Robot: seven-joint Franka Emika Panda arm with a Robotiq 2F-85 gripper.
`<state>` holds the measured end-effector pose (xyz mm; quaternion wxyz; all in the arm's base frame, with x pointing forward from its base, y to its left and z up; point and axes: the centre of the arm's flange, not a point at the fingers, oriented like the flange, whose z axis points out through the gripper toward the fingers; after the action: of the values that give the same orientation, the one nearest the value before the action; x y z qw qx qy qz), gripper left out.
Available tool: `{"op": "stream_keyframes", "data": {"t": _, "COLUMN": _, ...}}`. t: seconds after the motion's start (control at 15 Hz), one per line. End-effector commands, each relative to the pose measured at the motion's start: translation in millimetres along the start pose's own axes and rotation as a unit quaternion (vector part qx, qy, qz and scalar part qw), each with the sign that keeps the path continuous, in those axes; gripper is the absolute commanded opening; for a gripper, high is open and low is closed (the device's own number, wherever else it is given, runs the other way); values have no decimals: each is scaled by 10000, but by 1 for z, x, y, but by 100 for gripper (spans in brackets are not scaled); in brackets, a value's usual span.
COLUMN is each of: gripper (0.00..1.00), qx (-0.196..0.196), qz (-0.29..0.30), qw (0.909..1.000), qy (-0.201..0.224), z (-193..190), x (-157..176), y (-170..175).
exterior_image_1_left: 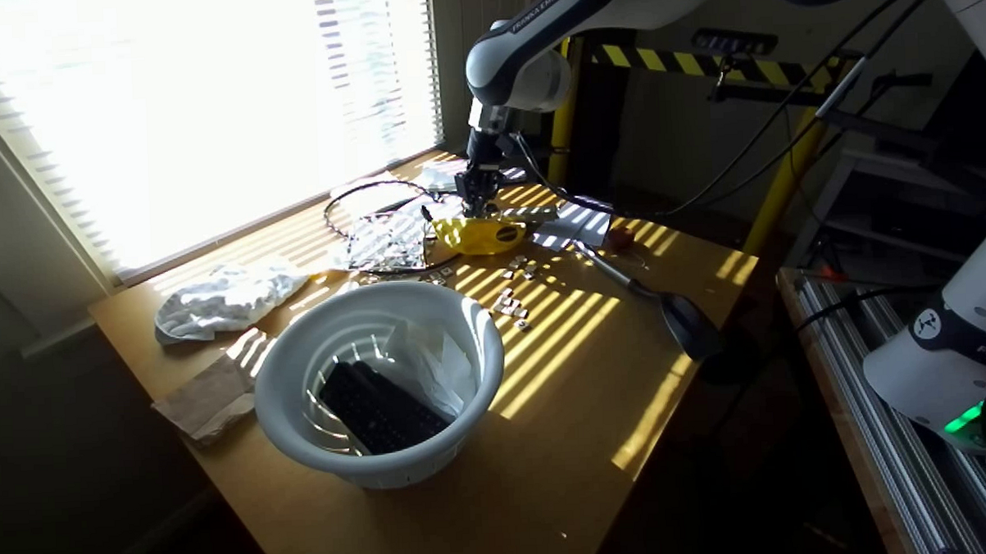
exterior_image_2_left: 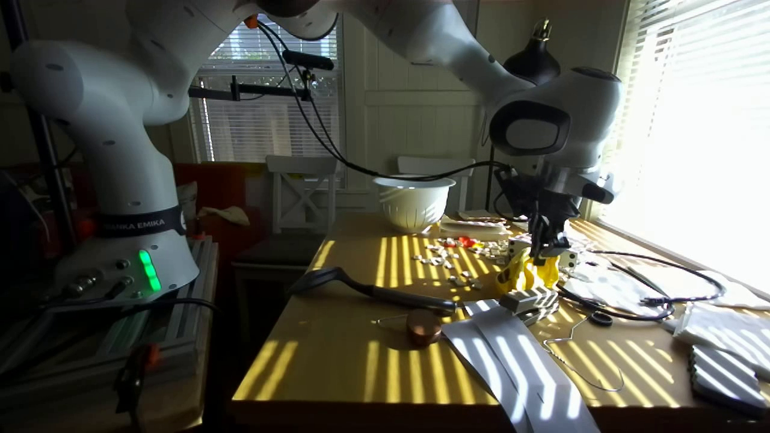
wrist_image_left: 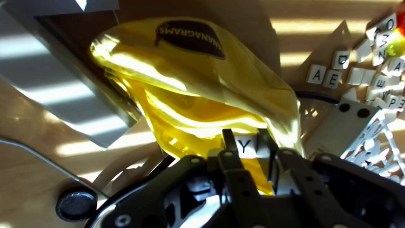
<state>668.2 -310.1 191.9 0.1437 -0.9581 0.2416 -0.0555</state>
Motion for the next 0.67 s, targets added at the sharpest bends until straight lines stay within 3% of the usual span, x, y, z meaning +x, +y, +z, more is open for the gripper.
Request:
{"op": "stream_keyframes", "data": {"t": 0.0, "gripper": 5, "qx": 145, "qz": 130, "qw": 9995, "qy": -268, "z": 14, "x": 18, "y": -3}}
{"op": "stream_keyframes", "data": {"t": 0.33, "gripper": 5, "qx": 239, "qz": -28, "qw": 9951, "qy": -955, "z": 22, "x": 10, "y": -14}}
{"op": "stream_keyframes", "data": {"t": 0.53, "gripper": 5, "qx": 53, "qz": 10, "qw": 9922, "qy": -1244, "z": 26, "x": 5, "y": -20}}
{"op": "stream_keyframes", "data": {"t": 0.6, "gripper": 10, "qx": -95, "qz": 77, "qw": 9895, "qy": -1439, "z": 27, "x": 4, "y": -20}}
